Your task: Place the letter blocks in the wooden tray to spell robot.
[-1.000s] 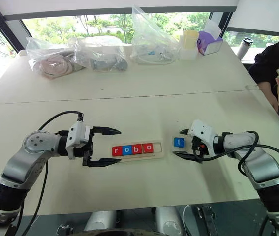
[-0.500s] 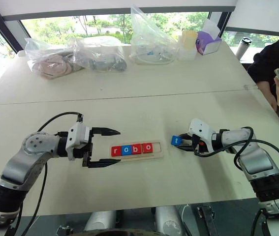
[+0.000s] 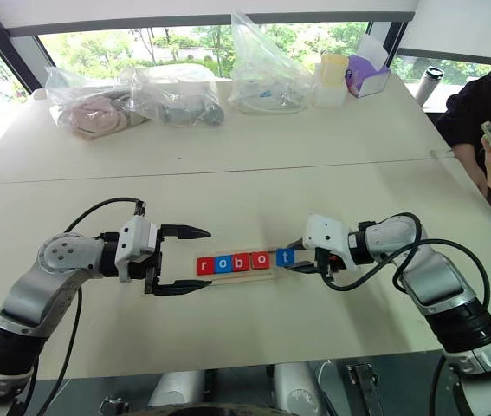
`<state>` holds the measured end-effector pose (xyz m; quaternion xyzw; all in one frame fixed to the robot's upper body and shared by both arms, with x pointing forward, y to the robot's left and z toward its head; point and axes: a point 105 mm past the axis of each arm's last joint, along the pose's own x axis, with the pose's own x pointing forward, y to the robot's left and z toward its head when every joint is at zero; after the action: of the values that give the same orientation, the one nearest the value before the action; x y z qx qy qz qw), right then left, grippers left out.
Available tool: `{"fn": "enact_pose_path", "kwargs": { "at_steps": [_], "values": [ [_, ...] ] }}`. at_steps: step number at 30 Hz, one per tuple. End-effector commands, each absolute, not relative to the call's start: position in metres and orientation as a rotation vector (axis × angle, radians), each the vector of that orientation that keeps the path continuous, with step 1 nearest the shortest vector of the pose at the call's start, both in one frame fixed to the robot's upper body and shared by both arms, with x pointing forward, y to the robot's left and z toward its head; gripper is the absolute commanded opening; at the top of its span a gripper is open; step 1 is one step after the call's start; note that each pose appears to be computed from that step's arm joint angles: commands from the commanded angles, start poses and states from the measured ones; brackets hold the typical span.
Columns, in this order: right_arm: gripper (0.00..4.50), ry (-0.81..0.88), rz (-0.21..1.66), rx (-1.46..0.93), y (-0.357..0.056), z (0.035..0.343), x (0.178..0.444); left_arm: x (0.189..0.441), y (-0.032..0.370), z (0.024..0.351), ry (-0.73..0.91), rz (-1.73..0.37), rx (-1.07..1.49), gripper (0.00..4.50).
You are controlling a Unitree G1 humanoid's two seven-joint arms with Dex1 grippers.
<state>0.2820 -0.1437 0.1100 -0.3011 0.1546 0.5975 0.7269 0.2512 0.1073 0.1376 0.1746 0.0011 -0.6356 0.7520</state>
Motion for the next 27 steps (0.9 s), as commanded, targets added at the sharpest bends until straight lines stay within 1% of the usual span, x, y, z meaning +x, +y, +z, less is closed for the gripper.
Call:
{"fn": "enact_pose_path", "kwargs": {
  "at_steps": [1, 10, 27],
  "values": [
    [1.11, 0.314, 1.337, -0.701, -0.140, 0.115, 0.285, 0.248, 0.106, 0.147, -0.038, -1.387, 0.407, 4.50],
    [1.11, 0.340, 1.356, -0.756, -0.136, 0.105, 0.292, 0.247, 0.107, 0.147, -0.034, -1.377, 0.407, 4.50],
    [1.11, 0.337, 1.393, -0.757, -0.125, 0.102, 0.293, 0.246, 0.106, 0.149, -0.037, -1.360, 0.403, 4.50]
  ]
}}
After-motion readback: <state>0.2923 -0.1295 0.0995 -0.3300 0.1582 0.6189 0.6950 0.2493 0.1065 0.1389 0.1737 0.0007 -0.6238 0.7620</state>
